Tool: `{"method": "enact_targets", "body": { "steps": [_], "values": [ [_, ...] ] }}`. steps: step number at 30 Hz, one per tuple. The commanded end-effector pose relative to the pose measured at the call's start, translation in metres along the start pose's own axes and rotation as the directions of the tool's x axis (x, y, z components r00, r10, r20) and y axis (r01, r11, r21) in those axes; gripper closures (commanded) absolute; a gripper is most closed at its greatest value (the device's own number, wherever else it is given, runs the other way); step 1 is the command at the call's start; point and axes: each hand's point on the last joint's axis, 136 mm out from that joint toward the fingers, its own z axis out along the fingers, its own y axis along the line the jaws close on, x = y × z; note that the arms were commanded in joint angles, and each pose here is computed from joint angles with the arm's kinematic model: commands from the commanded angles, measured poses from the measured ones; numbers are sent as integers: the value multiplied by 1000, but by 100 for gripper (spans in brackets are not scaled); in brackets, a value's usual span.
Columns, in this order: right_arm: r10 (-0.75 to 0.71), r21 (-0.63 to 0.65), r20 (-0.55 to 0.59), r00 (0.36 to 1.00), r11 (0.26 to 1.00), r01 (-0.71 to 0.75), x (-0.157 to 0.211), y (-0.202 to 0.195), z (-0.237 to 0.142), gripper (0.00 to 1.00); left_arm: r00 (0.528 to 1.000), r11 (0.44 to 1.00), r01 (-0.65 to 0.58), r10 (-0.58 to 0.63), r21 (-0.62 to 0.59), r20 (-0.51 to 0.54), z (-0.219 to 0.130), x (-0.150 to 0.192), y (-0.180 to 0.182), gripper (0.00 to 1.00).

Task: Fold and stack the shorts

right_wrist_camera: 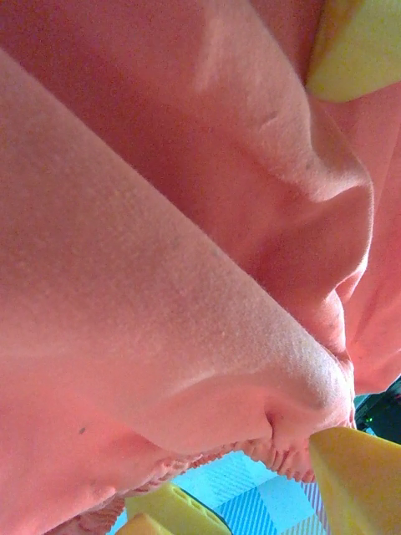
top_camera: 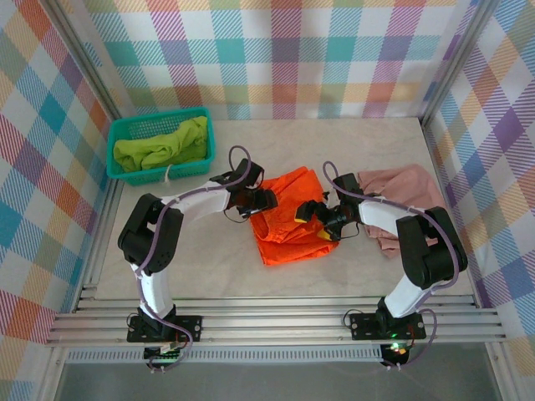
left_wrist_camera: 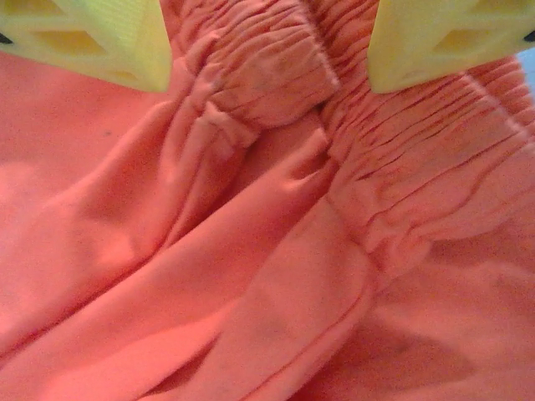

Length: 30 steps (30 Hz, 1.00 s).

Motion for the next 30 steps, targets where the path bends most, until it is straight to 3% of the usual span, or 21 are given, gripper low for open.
{"method": "enact_targets", "body": {
  "steps": [1,15,18,22,30],
  "values": [
    [2,0,-22,1000,1000,-2,1,-4,3,1,999,999,-34,33,-30,-9,1,3,0,37],
    [7,-2,-40,999,1000,-8,1,-5,7,1,997,998,-54,54,14,-54,14,10,-20,66],
    [7,-5,-44,999,1000,-8,1,-5,8,1,997,999,-54,54,2,-60,17,12,-16,76],
    [5,-3,-47,999,1000,-5,1,-5,9,1,997,997,-73,72,-34,-23,12,4,-12,99],
    [-2,9,-42,999,1000,2,3,-10,7,1,986,993,-70,84,-96,145,-42,-35,0,100]
  ]
}}
